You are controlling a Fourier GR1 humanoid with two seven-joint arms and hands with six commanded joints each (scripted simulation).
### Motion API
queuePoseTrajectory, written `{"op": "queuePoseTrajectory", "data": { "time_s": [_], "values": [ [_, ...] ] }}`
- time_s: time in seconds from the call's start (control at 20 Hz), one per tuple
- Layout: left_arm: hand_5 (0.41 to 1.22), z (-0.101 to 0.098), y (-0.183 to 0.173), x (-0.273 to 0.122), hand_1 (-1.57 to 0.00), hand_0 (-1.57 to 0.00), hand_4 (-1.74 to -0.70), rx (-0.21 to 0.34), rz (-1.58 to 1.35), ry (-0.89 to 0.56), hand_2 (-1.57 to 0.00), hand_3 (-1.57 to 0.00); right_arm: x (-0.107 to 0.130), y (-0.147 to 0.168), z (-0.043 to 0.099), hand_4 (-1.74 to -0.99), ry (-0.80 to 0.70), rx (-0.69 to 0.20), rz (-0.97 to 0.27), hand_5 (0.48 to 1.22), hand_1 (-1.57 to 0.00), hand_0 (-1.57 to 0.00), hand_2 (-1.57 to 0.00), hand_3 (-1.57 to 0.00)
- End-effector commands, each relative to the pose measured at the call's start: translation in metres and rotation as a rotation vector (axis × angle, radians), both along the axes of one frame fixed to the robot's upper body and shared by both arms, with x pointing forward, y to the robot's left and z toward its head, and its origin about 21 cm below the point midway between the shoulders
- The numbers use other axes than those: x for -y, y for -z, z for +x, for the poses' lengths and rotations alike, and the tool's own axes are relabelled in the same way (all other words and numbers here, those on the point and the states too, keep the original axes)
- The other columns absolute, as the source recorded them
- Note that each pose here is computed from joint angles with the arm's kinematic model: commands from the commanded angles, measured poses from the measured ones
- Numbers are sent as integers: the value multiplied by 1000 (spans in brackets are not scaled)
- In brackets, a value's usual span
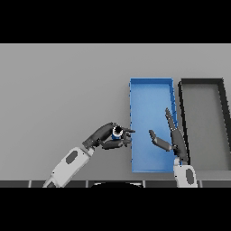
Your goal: Pick up the blue pipe and place it into the blue bin.
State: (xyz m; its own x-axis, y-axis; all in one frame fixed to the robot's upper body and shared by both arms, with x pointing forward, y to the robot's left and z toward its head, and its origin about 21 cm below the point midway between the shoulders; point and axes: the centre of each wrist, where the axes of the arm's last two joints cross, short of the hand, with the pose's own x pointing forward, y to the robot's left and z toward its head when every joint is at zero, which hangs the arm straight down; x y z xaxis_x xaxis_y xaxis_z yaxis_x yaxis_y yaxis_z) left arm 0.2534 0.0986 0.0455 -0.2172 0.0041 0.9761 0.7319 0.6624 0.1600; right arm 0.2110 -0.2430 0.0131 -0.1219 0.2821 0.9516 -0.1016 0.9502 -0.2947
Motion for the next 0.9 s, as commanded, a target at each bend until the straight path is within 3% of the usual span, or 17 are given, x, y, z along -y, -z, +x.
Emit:
{"op": "queuePoseTrajectory", "data": {
  "time_s": [0.0,0.3,0.4,0.5,0.7,0.85],
  "values": [
    [1219,3,-2,0,-1566,-1565,-1739,2,11,-11,-1566,-1496,0,0,0,-1128,3,0,1,605,1,1,1,1],
    [1219,3,3,-3,-1570,-1569,-1740,1,31,-13,-1570,-1495,-1,4,-7,-1176,26,-18,20,605,1,1,1,1],
    [1220,3,5,-2,-1570,-1570,-1741,1,36,-8,-1570,-1495,6,-5,-9,-1196,-30,41,90,622,1,1,1,1],
    [1220,2,4,-3,-1570,-1570,-1741,-3,31,-5,-1570,-1497,9,-27,-2,-1212,-168,68,207,589,1,1,1,1],
    [1221,5,3,-3,-1571,-1571,-1741,1,45,-2,-1571,-1493,12,-75,3,-1303,-428,58,186,515,1,1,1,1],
    [1221,6,0,0,-1571,-1571,-1741,12,40,0,-1571,-1488,-4,-107,9,-1314,-575,37,131,500,1,1,1,1]
  ]
}}
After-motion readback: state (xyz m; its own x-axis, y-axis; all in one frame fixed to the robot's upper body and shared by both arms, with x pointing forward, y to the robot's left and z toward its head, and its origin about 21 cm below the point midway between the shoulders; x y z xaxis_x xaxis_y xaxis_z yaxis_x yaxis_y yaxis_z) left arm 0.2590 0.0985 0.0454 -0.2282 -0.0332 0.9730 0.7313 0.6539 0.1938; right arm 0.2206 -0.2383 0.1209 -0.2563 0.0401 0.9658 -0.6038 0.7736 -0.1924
